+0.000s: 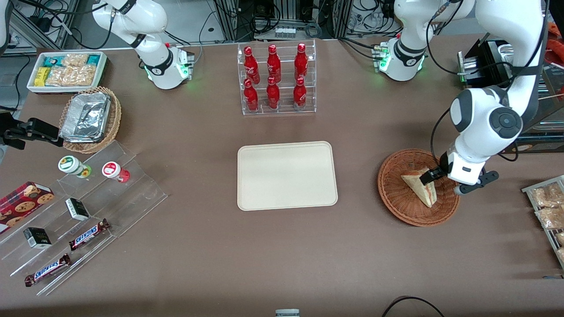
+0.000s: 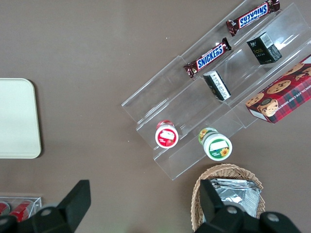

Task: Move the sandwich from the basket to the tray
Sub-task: 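Close the left gripper on the wrapped sandwich's edge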

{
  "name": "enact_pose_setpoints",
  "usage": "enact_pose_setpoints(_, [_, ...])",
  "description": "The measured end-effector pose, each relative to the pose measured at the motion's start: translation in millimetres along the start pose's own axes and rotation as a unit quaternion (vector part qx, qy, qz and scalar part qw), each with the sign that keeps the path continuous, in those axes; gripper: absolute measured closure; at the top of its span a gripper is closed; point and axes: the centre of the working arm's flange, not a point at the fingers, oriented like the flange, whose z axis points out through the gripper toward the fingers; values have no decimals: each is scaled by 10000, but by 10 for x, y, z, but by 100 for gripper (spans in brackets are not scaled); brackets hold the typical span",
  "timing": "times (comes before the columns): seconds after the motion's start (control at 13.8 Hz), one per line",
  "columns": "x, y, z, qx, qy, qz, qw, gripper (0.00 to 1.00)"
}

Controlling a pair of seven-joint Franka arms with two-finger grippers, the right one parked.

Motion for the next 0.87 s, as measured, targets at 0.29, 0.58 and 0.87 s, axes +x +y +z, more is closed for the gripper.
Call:
enact_pose_setpoints(0.29, [-106, 147, 242, 74, -163, 127, 9998, 0])
enact_pose_setpoints(0.58, [-143, 187, 397, 174, -207, 247, 9993, 0])
enact_pose_setpoints(0.87, [-83, 67, 484, 249, -189, 197, 9993, 0])
